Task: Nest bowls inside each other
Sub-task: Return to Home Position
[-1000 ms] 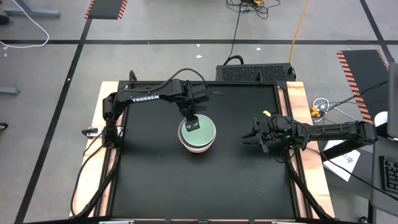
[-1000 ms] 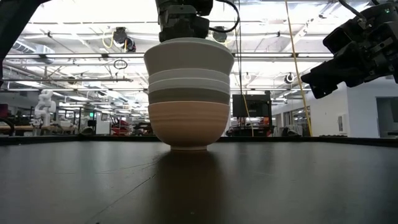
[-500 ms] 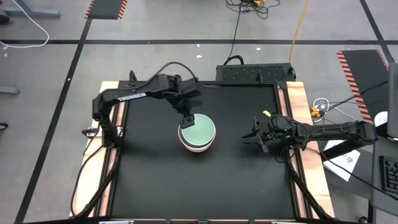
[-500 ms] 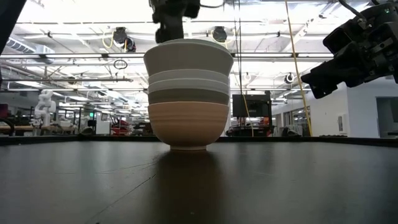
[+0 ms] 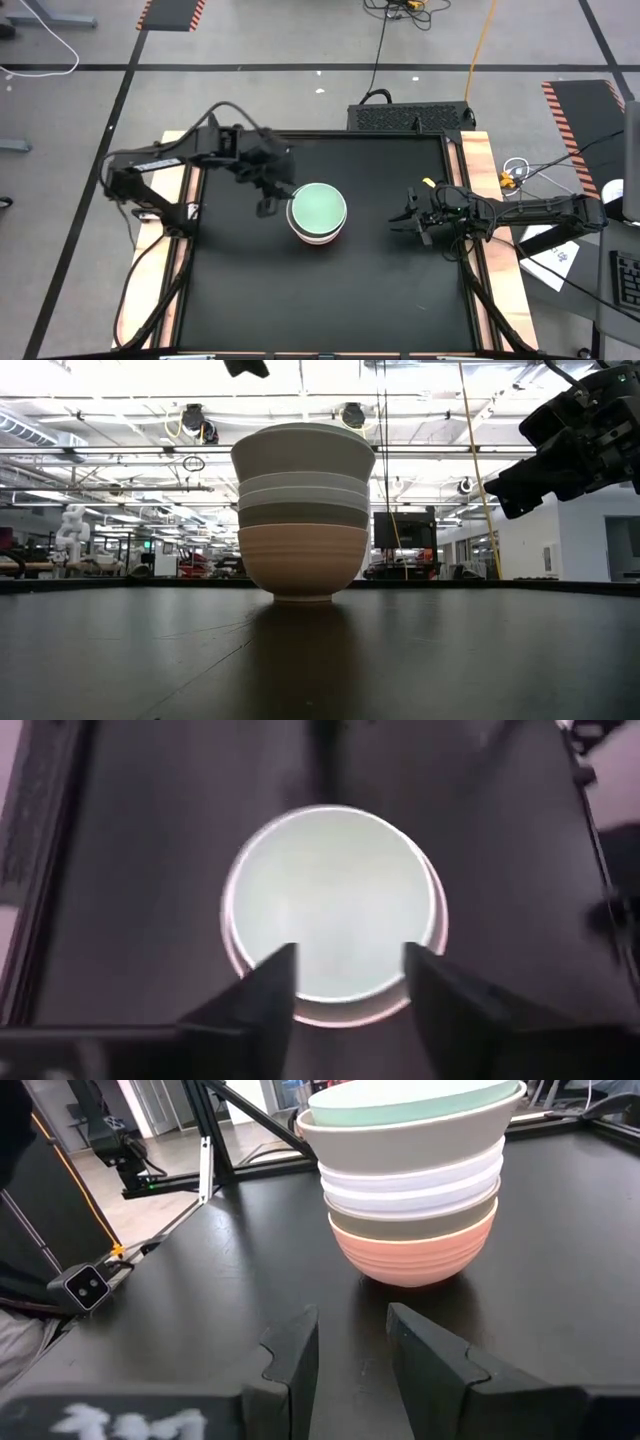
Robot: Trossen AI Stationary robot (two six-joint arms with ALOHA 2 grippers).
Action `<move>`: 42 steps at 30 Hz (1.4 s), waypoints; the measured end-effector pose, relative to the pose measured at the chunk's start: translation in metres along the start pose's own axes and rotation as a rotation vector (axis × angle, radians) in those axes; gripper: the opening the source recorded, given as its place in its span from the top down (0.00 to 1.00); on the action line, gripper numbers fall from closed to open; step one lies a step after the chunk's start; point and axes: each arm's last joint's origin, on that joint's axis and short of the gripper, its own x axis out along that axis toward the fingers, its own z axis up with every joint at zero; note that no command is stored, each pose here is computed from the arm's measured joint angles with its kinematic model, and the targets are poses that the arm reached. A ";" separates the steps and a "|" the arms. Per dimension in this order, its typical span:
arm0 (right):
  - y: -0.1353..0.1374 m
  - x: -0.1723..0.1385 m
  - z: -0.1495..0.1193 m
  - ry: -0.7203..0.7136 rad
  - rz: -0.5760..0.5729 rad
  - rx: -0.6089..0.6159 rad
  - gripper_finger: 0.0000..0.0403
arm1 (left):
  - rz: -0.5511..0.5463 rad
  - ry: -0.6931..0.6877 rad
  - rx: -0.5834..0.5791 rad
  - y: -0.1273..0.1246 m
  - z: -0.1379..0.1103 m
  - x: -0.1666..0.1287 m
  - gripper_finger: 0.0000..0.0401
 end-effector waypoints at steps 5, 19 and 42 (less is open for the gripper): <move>0.000 0.000 0.000 -0.002 0.000 0.002 0.72 | -0.013 0.013 0.036 -0.008 -0.028 0.013 0.91; -0.001 0.002 0.000 0.002 -0.001 0.001 0.72 | 0.051 -0.330 -0.030 -0.014 -0.117 0.029 0.99; -0.001 0.002 0.000 0.001 -0.002 0.015 0.72 | -0.024 -0.811 -0.011 -0.029 -0.235 0.087 1.00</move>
